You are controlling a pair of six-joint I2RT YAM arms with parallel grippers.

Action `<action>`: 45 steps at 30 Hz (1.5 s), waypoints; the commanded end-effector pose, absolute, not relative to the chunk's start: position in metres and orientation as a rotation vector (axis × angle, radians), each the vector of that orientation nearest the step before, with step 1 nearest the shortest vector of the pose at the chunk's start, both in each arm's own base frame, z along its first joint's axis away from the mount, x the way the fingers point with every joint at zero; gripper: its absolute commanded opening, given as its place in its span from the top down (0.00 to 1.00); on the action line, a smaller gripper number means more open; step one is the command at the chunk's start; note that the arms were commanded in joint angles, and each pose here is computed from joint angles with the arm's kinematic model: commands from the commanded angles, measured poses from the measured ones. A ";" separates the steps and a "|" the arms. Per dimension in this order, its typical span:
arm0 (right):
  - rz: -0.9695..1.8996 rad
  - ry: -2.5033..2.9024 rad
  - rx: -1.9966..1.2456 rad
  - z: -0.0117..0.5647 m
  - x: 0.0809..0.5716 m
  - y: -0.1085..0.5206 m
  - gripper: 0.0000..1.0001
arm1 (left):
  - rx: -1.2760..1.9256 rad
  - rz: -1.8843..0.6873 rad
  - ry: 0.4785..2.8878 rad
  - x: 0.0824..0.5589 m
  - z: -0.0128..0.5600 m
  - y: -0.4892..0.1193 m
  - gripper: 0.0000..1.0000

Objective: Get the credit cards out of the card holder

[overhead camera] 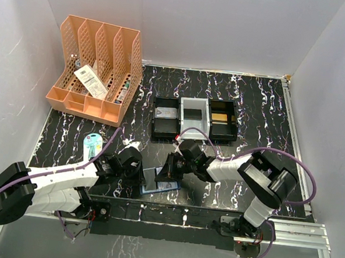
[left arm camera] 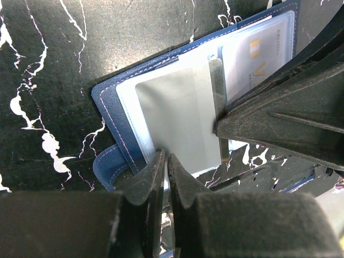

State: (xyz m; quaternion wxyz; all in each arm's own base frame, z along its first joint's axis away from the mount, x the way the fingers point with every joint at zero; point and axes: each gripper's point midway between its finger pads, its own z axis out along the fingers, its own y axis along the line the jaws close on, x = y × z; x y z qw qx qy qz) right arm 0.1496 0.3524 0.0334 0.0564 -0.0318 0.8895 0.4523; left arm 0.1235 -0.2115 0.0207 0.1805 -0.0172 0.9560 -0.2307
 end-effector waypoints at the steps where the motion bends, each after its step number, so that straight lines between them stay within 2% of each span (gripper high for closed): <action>1: 1.429 2.617 -0.147 0.052 0.153 0.359 0.98 | -0.023 -0.647 2.707 0.118 0.016 -0.207 0.95; 17: 1.410 2.621 -0.165 0.056 0.156 0.342 0.97 | -0.008 -0.595 2.725 0.117 0.013 -0.200 0.95; 22: 1.443 2.617 -0.149 0.054 0.155 0.345 0.97 | 0.078 -0.646 2.664 0.125 0.035 -0.211 0.82; 27: 1.426 2.632 -0.110 0.049 0.157 0.344 0.97 | 0.112 -0.714 2.508 0.148 0.082 -0.228 0.68; 31: 1.416 2.633 -0.095 0.048 0.157 0.342 0.96 | 0.108 -0.819 2.431 0.156 0.100 -0.244 0.63; 45: 1.468 2.640 0.022 0.039 0.147 0.334 0.95 | -0.046 -0.693 2.724 0.112 0.007 -0.211 0.68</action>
